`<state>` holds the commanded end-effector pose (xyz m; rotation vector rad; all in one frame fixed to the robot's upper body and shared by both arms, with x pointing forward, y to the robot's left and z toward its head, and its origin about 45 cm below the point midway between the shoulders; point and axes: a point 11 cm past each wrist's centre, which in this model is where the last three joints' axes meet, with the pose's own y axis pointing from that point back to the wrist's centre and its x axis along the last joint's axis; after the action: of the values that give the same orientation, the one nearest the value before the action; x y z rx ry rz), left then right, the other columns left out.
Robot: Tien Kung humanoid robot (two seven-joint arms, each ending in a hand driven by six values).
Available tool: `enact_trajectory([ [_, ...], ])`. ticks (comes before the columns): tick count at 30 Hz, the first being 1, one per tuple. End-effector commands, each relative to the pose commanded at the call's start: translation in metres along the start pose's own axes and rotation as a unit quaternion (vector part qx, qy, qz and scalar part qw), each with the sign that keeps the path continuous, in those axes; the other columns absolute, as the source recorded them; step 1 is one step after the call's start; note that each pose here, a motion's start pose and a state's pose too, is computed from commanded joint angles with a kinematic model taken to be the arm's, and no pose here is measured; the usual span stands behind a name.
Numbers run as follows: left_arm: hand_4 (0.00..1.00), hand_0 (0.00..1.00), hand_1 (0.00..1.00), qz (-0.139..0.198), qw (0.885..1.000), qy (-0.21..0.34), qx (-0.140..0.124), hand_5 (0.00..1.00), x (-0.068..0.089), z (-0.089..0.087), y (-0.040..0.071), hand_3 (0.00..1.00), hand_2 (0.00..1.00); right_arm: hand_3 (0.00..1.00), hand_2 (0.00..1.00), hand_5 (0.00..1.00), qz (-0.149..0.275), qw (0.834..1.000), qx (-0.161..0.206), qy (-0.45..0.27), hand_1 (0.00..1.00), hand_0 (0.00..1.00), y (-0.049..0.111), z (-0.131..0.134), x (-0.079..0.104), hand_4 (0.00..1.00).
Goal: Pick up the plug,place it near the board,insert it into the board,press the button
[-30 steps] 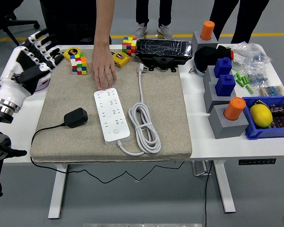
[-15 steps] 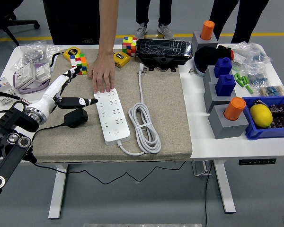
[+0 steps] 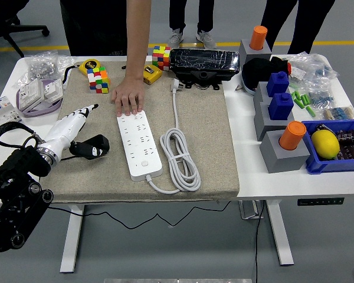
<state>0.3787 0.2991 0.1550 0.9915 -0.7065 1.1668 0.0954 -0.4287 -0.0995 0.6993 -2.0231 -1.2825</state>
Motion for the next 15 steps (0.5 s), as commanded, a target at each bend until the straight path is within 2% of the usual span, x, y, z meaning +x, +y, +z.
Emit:
enact_trajectory([
  [1,0.998,0.927,0.972,-0.001,1.000,0.001,0.000,0.037,-0.001,0.000,0.000,0.993,0.988,0.786,0.751,0.998,0.000,1.000,0.000,0.000,0.763,0.804,0.000,0.000,0.000,0.998],
  [2,0.998,0.865,0.899,-0.001,1.000,0.003,0.000,0.032,-0.002,0.000,0.000,0.930,0.919,0.786,0.750,0.998,0.000,1.000,0.000,0.000,0.763,0.804,0.000,-0.001,0.000,0.998],
  [7,0.998,0.865,0.899,-0.004,1.000,0.009,0.003,0.032,-0.006,-0.002,-0.001,0.930,0.919,0.786,0.750,0.998,-0.001,1.000,0.001,-0.001,0.763,0.804,0.000,-0.001,-0.001,0.998],
  [8,0.998,0.698,0.741,-0.005,1.000,0.010,0.004,0.007,-0.006,-0.003,-0.001,0.815,0.771,0.786,0.749,0.998,-0.001,1.000,0.001,-0.001,0.763,0.805,0.000,-0.001,-0.001,0.998],
  [15,0.998,0.680,0.730,-0.014,1.000,0.014,0.014,0.002,-0.013,-0.009,-0.002,0.806,0.760,0.787,0.750,0.998,0.000,1.000,0.001,-0.001,0.763,0.804,0.000,-0.001,0.000,0.998],
])
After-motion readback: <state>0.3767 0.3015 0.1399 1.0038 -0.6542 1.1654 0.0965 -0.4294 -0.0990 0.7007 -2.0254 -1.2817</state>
